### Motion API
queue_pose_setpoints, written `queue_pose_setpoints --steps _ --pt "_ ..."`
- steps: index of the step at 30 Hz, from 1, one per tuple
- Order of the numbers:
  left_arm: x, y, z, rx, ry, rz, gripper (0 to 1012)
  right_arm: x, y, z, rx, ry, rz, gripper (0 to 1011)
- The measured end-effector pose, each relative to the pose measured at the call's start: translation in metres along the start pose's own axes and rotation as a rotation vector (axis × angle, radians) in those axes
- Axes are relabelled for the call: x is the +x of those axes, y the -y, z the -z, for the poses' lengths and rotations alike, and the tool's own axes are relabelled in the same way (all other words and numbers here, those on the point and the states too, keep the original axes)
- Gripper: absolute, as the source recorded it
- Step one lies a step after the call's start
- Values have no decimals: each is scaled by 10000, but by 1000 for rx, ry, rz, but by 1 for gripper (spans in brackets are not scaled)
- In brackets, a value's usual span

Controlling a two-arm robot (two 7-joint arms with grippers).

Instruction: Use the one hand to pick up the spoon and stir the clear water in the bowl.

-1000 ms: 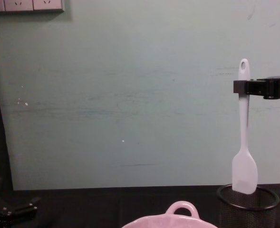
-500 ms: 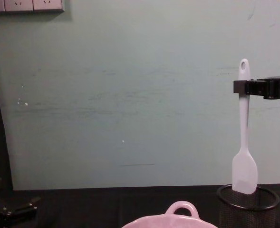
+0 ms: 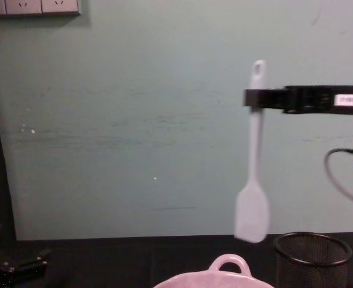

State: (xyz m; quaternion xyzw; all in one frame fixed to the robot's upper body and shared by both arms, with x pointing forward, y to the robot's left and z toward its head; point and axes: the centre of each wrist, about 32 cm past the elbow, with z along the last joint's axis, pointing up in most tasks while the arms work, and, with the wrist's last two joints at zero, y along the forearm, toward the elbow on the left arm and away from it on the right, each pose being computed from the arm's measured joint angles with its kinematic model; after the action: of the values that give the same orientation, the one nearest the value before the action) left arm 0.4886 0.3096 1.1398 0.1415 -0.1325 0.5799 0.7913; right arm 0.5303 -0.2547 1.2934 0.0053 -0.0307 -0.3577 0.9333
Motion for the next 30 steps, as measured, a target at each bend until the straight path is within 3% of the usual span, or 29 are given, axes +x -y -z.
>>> queue_pose_setpoints --steps 7,18,30 --pt "0 0 0 0 0 0 1005 -155 -255 196 -27 -28 -81 120" --pt "0 0 0 0 0 0 1005 -262 -413 588 -77 -86 -134 120" --pt "0 0 0 0 0 0 1005 -319 -545 782 -97 -118 -167 120"
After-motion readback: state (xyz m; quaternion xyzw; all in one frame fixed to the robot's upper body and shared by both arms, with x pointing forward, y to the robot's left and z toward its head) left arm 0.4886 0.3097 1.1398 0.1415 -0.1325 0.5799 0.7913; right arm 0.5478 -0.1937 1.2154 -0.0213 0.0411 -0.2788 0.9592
